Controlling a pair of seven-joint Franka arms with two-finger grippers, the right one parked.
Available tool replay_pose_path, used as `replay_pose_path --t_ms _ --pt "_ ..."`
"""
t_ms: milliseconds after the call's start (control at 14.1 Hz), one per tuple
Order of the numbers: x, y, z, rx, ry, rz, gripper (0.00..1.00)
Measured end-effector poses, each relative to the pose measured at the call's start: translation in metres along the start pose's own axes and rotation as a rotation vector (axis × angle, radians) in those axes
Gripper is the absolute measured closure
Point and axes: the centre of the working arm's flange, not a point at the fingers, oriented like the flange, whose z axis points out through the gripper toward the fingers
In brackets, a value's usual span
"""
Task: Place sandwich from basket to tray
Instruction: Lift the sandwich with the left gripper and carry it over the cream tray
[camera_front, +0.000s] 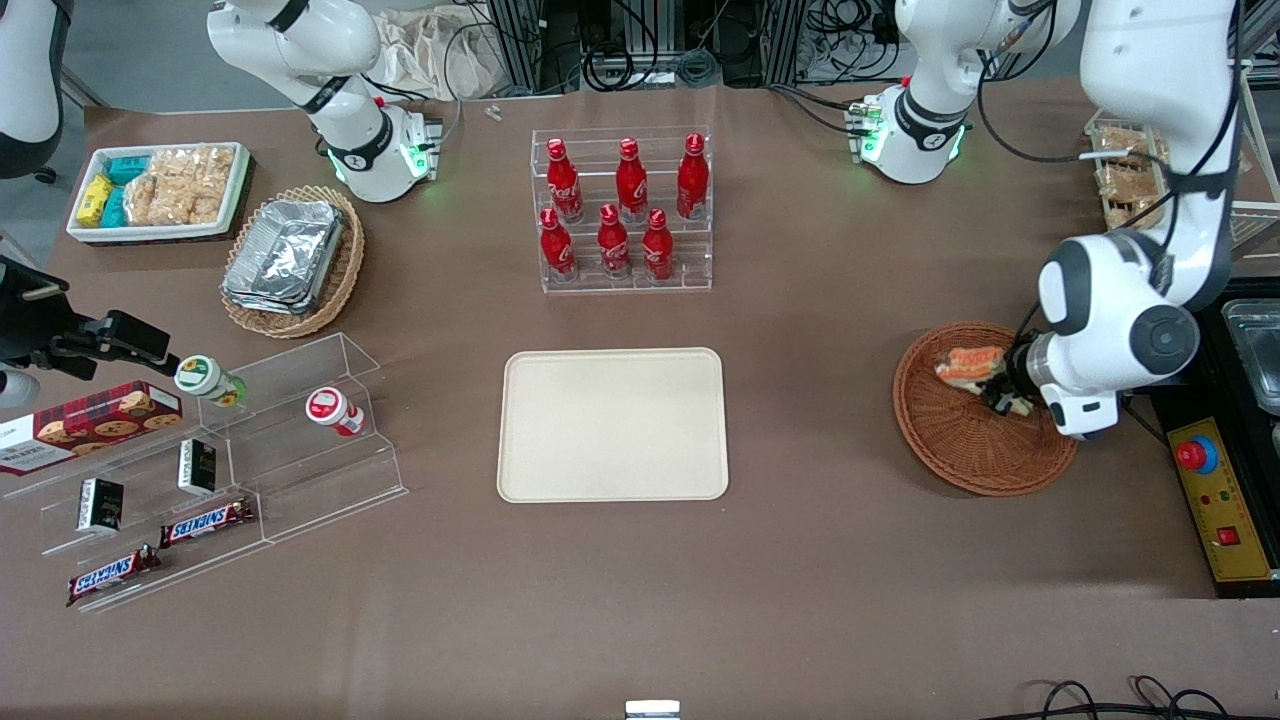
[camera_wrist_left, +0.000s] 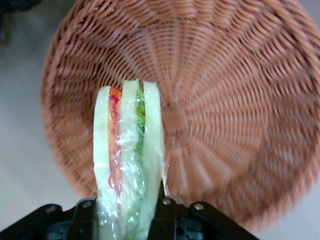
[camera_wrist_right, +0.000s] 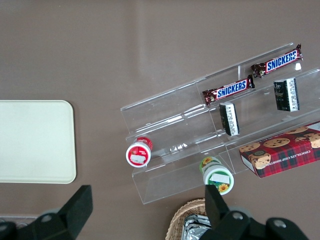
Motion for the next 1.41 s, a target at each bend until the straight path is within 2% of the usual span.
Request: replay_pose_path --t_ms 141,212,424,566,778,919,1061,1273,1414 --pt "-0.039 0.003 -0.06 0.023 -0.041 0.145 0.75" --pt "-0.064 0.008 -0.086 0.034 -0.05 0.217 0.8" --pt "-0.158 0.05 -0.125 0.039 -0.014 0.424 0.8" --pt "-0.232 0.082 -0.117 0.049 0.007 0.569 0.8" --pt "-0.312 0.122 -0.09 0.03 0.016 0.726 0.8" --pt "-0.337 0.147 -0.072 0.006 0.002 0.798 0.8" --pt "-0.351 0.176 -0.054 -0.035 -0.002 0.849 0.8" --pt "-0.358 0.214 -0.016 -0.115 0.029 0.877 0.8" --pt "-0.355 0.23 0.013 -0.13 0.073 0.9 0.8"
